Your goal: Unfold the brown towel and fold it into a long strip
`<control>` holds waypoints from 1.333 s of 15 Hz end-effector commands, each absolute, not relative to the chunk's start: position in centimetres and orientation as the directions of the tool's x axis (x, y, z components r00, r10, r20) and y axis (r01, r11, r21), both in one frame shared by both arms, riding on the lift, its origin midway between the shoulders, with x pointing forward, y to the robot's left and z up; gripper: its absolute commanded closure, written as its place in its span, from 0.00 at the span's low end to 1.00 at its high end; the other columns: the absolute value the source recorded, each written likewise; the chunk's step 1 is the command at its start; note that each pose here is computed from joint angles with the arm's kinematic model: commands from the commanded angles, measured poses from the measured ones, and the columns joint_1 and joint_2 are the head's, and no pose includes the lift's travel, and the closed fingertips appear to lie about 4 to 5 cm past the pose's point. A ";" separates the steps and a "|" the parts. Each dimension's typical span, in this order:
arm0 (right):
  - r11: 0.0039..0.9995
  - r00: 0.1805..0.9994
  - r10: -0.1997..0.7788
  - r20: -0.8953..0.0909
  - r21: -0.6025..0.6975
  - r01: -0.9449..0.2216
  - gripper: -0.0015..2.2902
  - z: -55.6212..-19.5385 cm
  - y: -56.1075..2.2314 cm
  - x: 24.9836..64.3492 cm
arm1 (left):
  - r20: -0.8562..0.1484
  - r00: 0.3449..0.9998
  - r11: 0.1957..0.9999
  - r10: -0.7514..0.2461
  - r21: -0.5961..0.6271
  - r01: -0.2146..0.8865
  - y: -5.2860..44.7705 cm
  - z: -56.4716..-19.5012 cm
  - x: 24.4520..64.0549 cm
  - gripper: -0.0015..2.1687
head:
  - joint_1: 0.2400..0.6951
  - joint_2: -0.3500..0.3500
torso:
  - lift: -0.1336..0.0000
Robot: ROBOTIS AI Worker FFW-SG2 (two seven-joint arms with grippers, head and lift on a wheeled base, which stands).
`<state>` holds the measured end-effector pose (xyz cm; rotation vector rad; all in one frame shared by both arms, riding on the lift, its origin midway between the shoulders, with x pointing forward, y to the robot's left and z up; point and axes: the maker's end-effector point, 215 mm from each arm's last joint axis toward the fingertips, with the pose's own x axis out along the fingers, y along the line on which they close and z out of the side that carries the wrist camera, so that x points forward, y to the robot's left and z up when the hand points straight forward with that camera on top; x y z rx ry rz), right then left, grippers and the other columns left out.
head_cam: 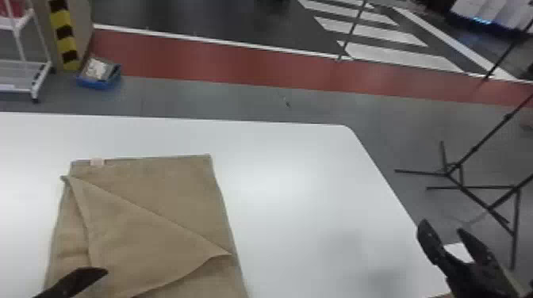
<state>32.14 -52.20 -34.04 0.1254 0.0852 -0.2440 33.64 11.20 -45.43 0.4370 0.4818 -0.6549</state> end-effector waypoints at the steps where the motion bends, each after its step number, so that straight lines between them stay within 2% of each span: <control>1: 0.963 0.968 -0.232 -0.099 0.115 0.243 0.04 -34.1 -52.0 32.3 | -0.549 0.696 0.717 -0.462 0.230 0.657 11.3 -45.5 33.8 0.19 | 1.00 0.00 | 0.08; 2: 0.963 0.968 -0.232 -0.099 0.115 0.243 0.04 -34.1 -52.0 32.3 | -0.553 0.694 0.718 -0.461 0.228 0.658 11.3 -45.7 33.7 0.19 | 1.00 0.00 | 0.08; 3: 0.964 0.968 -0.231 -0.098 0.116 0.241 0.04 -34.1 -52.0 32.3 | -0.550 0.696 0.719 -0.462 0.227 0.657 11.3 -45.6 33.7 0.26 | 1.00 0.00 | 0.08; 5: 0.964 0.968 -0.231 -0.098 0.116 0.241 0.04 -34.1 -52.0 32.3 | -0.540 0.699 0.721 -0.469 0.223 0.656 11.1 -45.1 33.9 0.56 | 1.00 0.00 | 0.08; 6: 0.964 0.968 -0.231 -0.099 0.115 0.241 0.04 -34.1 -52.0 32.3 | -0.542 0.696 0.719 -0.471 0.221 0.659 11.0 -45.2 33.8 0.66 | 1.00 0.00 | 0.08; 11: 0.968 0.974 -0.212 -0.086 0.115 0.221 0.04 -33.5 -51.3 32.8 | -0.528 0.702 0.722 -0.478 0.219 0.656 10.7 -43.8 33.8 0.67 | 1.00 0.00 | 0.08; 12: 0.971 0.977 -0.197 -0.087 0.118 0.206 0.04 -33.3 -50.7 33.5 | -0.524 0.705 0.724 -0.478 0.221 0.654 10.7 -43.5 33.9 0.83 | 1.00 0.00 | 0.08; 13: 0.977 0.981 -0.170 -0.090 0.115 0.180 0.04 -32.8 -49.4 34.5 | -0.523 0.710 0.728 -0.472 0.222 0.648 10.8 -43.3 33.9 0.90 | 1.00 0.00 | 0.08; 17: 0.983 0.976 0.024 -0.216 0.184 0.016 0.06 -33.8 -41.4 40.4 | -0.503 0.699 0.696 -0.509 0.237 0.678 9.1 -42.0 33.7 0.90 | 1.00 0.00 | 0.08; 20: 0.971 0.930 0.163 -0.330 0.221 -0.092 0.06 -36.1 -34.3 46.2 | -0.499 0.671 0.659 -0.549 0.235 0.714 7.9 -41.9 33.4 0.90 | 1.00 0.00 | 0.08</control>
